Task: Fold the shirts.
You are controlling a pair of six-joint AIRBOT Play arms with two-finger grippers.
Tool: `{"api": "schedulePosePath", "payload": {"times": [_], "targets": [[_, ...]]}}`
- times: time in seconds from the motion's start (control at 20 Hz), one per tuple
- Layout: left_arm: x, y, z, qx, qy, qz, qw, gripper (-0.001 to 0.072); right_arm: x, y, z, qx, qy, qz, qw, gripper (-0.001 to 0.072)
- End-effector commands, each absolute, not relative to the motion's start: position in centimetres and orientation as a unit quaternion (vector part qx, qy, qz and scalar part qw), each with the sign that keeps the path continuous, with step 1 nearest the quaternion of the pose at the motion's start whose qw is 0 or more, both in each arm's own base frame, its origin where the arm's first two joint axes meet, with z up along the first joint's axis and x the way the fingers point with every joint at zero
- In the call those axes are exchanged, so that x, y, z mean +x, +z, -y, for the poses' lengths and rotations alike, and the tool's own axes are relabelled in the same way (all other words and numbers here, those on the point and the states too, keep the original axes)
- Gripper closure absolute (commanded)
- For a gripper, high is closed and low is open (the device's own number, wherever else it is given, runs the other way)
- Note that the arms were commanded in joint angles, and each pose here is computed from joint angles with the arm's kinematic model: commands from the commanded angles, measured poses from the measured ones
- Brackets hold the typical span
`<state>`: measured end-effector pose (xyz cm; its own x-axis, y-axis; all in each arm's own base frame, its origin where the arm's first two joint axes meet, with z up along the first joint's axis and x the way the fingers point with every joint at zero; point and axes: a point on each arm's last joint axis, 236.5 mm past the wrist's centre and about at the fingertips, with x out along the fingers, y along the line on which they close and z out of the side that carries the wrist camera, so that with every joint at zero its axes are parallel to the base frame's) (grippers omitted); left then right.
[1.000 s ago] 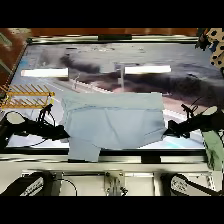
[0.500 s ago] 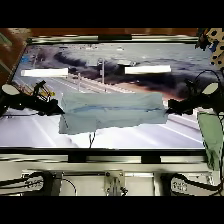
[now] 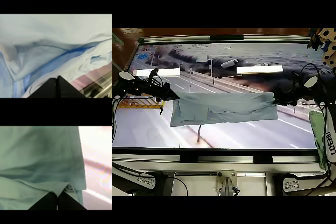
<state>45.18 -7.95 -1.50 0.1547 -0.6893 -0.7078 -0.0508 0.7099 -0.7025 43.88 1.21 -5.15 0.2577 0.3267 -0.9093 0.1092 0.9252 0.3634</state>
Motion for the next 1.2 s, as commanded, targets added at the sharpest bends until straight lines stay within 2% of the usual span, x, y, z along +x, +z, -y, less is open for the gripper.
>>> {"api": "schedulePosePath", "payload": {"times": [0.0,0.25,0.4,0.45,0.5,0.55,0.6,0.7,0.75,0.95,1.15], "targets": [[46.6,-2.6,7.9,-0.317,-0.226,-0.605,0.694,0.0681,45.2,-5.3,-0.9,0.182,0.058,-0.592,0.783,0.0663],[46.7,-4.0,7.8,-0.322,-0.220,-0.612,0.688,0.0681,45.5,-5.9,0.4,0.172,0.033,-0.590,0.788,0.0663],[46.7,-4.8,8.2,-0.332,-0.212,-0.621,0.678,0.0679,44.7,-7.4,-0.7,0.182,0.040,-0.613,0.768,0.0657],[46.6,-5.0,8.4,-0.331,-0.213,-0.623,0.676,0.0646,44.5,-8.1,-1.4,0.189,0.045,-0.622,0.758,0.0516],[46.6,-5.0,8.7,-0.330,-0.215,-0.624,0.675,0.0491,44.2,-8.5,-1.7,0.194,0.049,-0.628,0.752,0.0243],[46.6,-4.9,8.7,-0.330,-0.216,-0.623,0.676,0.0303,44.1,-8.5,-1.7,0.190,0.052,-0.630,0.751,0.0120],[46.5,-4.7,8.6,-0.330,-0.216,-0.622,0.677,0.0200,44.1,-8.2,-1.3,0.191,0.049,-0.628,0.753,0.0120],[46.4,-3.7,8.4,-0.334,-0.221,-0.619,0.676,0.0200,44.2,-6.9,-0.4,0.207,0.044,-0.616,0.759,0.0117],[46.3,-3.0,8.7,-0.342,-0.230,-0.615,0.672,0.0201,44.3,-6.2,0.0,0.223,0.044,-0.610,0.759,0.0010],[46.0,0.0,10.4,-0.343,-0.271,-0.596,0.674,0.0211,44.0,-5.8,2.7,0.270,0.029,-0.600,0.752,0.0012],[45.7,1.7,11.2,-0.325,-0.287,-0.584,0.686,0.0211,43.9,-7.5,2.1,0.299,0.039,-0.611,0.732,0.0013]]}}
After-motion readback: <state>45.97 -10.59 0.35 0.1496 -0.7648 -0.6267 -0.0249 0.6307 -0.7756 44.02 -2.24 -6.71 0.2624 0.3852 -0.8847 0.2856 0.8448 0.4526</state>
